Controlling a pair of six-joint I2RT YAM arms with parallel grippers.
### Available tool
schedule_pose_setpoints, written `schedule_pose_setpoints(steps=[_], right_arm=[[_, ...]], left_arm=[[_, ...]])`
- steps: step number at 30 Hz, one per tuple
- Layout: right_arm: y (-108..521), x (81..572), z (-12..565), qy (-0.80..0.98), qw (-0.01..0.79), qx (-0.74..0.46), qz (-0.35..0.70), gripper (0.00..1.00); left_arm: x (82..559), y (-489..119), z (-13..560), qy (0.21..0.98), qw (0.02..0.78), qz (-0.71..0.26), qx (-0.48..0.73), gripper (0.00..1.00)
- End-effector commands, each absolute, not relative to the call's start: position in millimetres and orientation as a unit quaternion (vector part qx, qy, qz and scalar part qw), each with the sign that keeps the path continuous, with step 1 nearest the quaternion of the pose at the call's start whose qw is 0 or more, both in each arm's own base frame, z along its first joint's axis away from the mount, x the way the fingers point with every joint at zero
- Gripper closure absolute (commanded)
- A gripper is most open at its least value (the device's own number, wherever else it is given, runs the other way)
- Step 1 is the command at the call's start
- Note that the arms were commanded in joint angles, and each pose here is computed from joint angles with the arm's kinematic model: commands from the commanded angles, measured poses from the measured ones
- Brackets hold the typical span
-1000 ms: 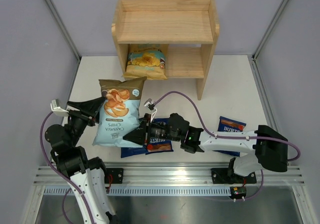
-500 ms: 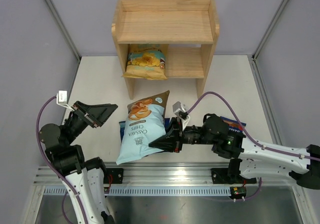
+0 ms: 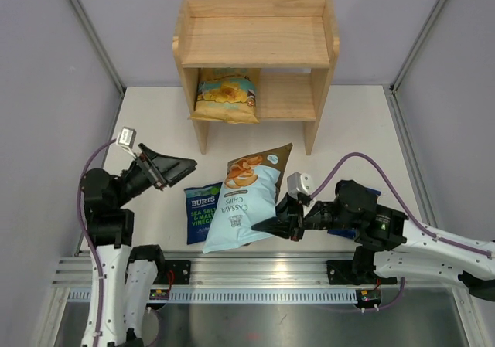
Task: Place and organize the chips bags onto the shelf
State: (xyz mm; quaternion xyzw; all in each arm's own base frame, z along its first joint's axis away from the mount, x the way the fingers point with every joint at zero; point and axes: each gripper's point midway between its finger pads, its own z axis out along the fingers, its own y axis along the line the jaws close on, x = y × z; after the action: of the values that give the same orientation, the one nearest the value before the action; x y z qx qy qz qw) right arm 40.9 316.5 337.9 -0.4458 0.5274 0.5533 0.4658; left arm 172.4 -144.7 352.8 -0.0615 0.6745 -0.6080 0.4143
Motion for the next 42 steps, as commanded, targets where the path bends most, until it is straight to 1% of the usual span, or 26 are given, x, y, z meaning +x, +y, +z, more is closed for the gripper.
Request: schedule_pose_setpoints(steps=[1, 2, 3, 4, 6, 9, 10, 11, 13, 18, 25, 27, 30, 33, 37, 38, 40, 41, 42], right_arm=[[301.8, 43.2, 380.6, 0.451, 0.547, -0.472, 0.524, 0.88], [299.5, 44.8, 383.6, 0.446, 0.556, -0.473, 0.518, 0.88], [298.5, 45.9, 376.4, 0.450, 0.555, -0.485, 0.505, 0.88], [296.9, 45.6, 378.2, 0.445, 0.558, -0.489, 0.501, 0.88], [294.8, 45.4, 379.1, 0.437, 0.564, -0.499, 0.491, 0.87], [290.2, 44.3, 381.2, 0.425, 0.572, -0.507, 0.484, 0.87], [289.6, 44.5, 380.6, 0.424, 0.574, -0.509, 0.481, 0.87], [287.5, 45.8, 382.3, 0.424, 0.579, -0.507, 0.478, 0.87], [285.0, 46.4, 383.9, 0.419, 0.586, -0.507, 0.473, 0.87], [283.3, 44.7, 392.9, 0.401, 0.597, -0.511, 0.471, 0.88], [293.5, 39.7, 406.7, 0.368, 0.602, -0.520, 0.481, 0.88], [295.5, 37.1, 407.3, 0.364, 0.597, -0.524, 0.486, 0.88], [296.9, 33.0, 418.9, 0.343, 0.604, -0.523, 0.495, 0.87], [300.0, 30.5, 416.7, 0.340, 0.596, -0.529, 0.500, 0.88], [303.7, 30.3, 402.3, 0.354, 0.580, -0.533, 0.503, 0.89], [303.2, 29.9, 401.3, 0.357, 0.579, -0.530, 0.506, 0.89], [303.9, 31.0, 393.3, 0.365, 0.574, -0.529, 0.507, 0.89], [302.6, 30.4, 393.5, 0.366, 0.574, -0.525, 0.511, 0.89], [302.4, 30.2, 390.5, 0.369, 0.572, -0.524, 0.511, 0.89]], left_arm=[[184.3, -159.6, 352.2, 0.664, 0.357, -0.645, -0.120, 0.01], [188.3, -163.9, 353.9, 0.658, 0.350, -0.653, -0.129, 0.01], [194.5, -169.7, 349.4, 0.660, 0.315, -0.664, -0.155, 0.01], [191.3, -180.9, 351.9, 0.656, 0.297, -0.679, -0.142, 0.01], [193.5, -196.7, 345.9, 0.663, 0.236, -0.694, -0.154, 0.01], [191.1, -208.3, 344.7, 0.648, 0.197, -0.718, -0.158, 0.01], [190.2, -208.8, 350.0, 0.633, 0.204, -0.731, -0.154, 0.01], [190.7, -210.0, 339.0, 0.630, 0.179, -0.735, -0.175, 0.01], [189.9, -212.7, 322.5, 0.630, 0.157, -0.735, -0.194, 0.01], [189.4, -210.8, 301.0, 0.619, 0.140, -0.735, -0.239, 0.01], [167.1, -235.8, 335.5, 0.569, 0.130, -0.780, -0.227, 0.01], [157.2, -248.6, 338.4, 0.568, 0.105, -0.786, -0.221, 0.01], [148.1, -260.1, 347.6, 0.552, 0.087, -0.801, -0.217, 0.01], [142.4, -265.0, 355.4, 0.537, 0.080, -0.812, -0.214, 0.01], [140.2, -259.1, 370.1, 0.511, 0.097, -0.829, -0.206, 0.01], [139.7, -257.2, 372.4, 0.510, 0.108, -0.829, -0.203, 0.03], [142.0, -255.4, 371.0, 0.512, 0.121, -0.825, -0.208, 0.15], [140.5, -252.8, 373.7, 0.509, 0.133, -0.826, -0.201, 0.24], [141.2, -252.6, 373.1, 0.511, 0.139, -0.824, -0.201, 0.37]])
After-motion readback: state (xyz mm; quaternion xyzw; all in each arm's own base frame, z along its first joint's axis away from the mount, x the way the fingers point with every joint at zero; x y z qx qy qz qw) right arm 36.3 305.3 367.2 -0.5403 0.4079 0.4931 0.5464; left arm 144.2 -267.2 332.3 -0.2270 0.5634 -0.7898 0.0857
